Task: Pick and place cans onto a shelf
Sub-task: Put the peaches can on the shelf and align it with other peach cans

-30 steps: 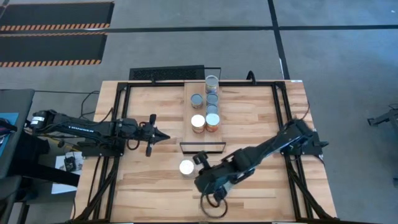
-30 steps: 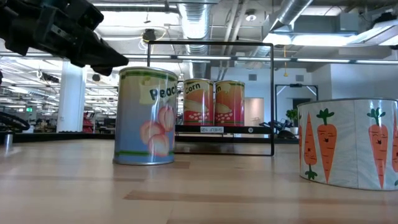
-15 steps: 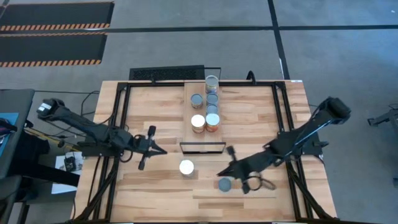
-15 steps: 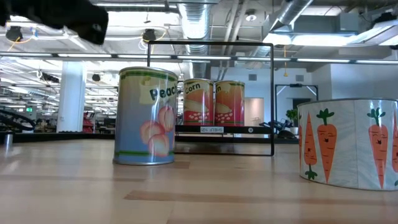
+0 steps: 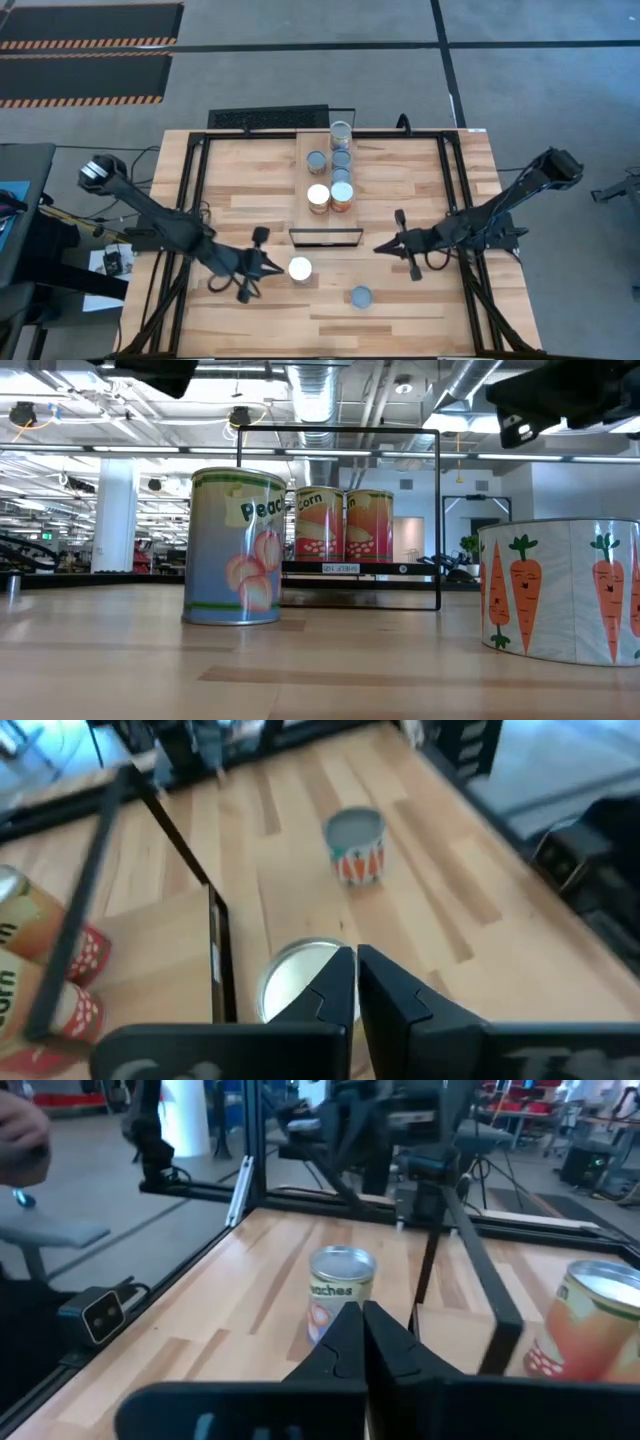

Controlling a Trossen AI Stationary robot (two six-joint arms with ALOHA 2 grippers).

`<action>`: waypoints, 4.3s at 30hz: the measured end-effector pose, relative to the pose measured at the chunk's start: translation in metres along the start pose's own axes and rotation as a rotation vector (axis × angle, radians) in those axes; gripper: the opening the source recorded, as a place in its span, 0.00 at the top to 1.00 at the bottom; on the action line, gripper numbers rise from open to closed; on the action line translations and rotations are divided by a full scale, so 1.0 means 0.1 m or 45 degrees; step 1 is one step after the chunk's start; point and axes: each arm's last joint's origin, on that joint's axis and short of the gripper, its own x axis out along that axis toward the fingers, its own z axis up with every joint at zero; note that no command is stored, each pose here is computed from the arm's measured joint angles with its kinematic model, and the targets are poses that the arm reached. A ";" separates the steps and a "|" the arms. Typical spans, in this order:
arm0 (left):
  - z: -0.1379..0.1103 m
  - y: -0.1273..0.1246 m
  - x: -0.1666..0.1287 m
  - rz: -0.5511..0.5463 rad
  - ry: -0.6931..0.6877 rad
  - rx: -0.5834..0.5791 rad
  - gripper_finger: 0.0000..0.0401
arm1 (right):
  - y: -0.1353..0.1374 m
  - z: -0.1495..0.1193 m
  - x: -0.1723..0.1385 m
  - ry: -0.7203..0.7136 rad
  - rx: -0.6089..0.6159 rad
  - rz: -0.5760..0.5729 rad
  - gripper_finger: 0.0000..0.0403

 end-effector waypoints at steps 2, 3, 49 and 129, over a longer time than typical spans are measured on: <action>0.04 -0.05 0.11 0.021 0.073 0.030 0.96 | -0.03 -0.02 -0.02 -0.006 0.011 -0.012 0.98; 0.06 -0.08 0.17 0.024 0.113 0.048 0.95 | -0.03 -0.02 -0.03 -0.008 0.017 -0.014 0.98; 0.64 -0.13 -0.25 0.022 -0.003 0.163 1.00 | -0.04 -0.04 -0.03 0.002 0.003 -0.029 0.98; -0.03 3.58 0.35 0.542 0.493 -0.214 1.00 | -0.07 -0.04 -0.02 0.007 0.004 -0.049 0.98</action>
